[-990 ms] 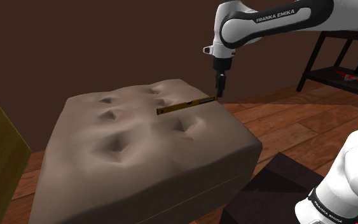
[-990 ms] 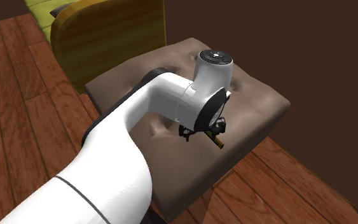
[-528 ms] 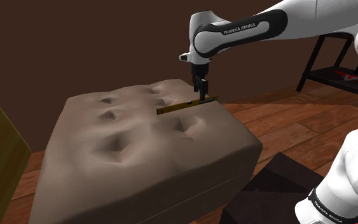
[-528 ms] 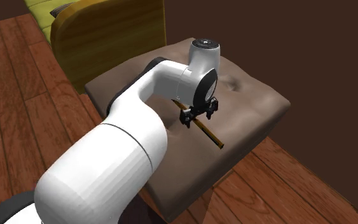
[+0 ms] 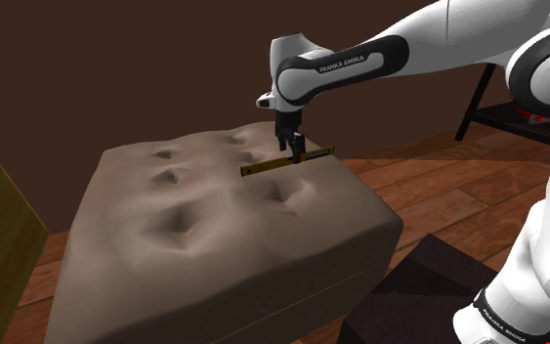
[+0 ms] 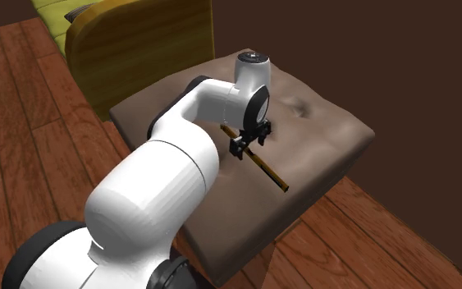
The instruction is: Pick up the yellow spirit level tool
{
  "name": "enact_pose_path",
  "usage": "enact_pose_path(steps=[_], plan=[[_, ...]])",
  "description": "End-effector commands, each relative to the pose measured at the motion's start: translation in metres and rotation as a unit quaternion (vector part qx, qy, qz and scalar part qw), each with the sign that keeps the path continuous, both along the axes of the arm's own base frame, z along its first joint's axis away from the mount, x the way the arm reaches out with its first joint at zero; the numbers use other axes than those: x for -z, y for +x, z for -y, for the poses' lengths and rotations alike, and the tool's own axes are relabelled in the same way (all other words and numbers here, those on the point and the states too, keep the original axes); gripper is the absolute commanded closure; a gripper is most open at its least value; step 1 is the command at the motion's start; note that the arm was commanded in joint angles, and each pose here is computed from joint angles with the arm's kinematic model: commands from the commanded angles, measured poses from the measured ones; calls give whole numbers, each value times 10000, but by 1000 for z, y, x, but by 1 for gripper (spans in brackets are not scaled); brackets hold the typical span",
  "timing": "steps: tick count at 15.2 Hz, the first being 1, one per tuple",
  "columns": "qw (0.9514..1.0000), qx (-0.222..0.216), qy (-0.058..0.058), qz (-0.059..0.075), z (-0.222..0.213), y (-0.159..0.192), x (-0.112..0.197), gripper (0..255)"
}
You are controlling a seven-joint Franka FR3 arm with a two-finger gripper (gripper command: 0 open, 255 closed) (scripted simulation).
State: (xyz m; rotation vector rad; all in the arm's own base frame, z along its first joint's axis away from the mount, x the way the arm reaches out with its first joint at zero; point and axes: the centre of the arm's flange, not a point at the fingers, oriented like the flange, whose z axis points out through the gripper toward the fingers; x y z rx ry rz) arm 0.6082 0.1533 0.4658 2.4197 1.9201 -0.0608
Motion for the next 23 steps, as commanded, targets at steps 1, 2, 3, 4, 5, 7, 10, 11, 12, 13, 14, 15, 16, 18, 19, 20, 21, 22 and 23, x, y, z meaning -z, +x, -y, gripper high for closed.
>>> enact_pose_path(steps=[1,2,3,4,5,7,10,11,12,13,14,15,16,18,19,20,21,22,23], plan=[[10000,-11,0,2,-1,1,9,0],[10000,-11,0,2,-1,1,15,0],[10000,-11,0,2,-1,1,23,0],[10000,-11,0,2,-1,1,23,0],[10000,-11,0,2,-1,1,23,0],[10000,-11,-1,2,-1,0,22,255],[10000,-11,0,2,-1,0,22,255],[10000,-11,0,2,-1,1,22,255],[10000,-11,0,2,-1,1,23,255],[10000,-11,0,3,-1,1,23,255],[10000,-10,1,3,0,0,23,255],[10000,-11,0,2,-1,1,23,255],[10000,-11,0,2,-1,1,18,255],[10000,-11,0,2,-1,1,7,255],[10000,-11,0,2,-1,1,2,255],[10000,-11,0,2,-1,1,-3,255],[10000,-11,0,2,-1,1,-9,255],[10000,-11,0,2,-1,1,-14,255],[10000,-11,0,2,-1,1,-19,255]])
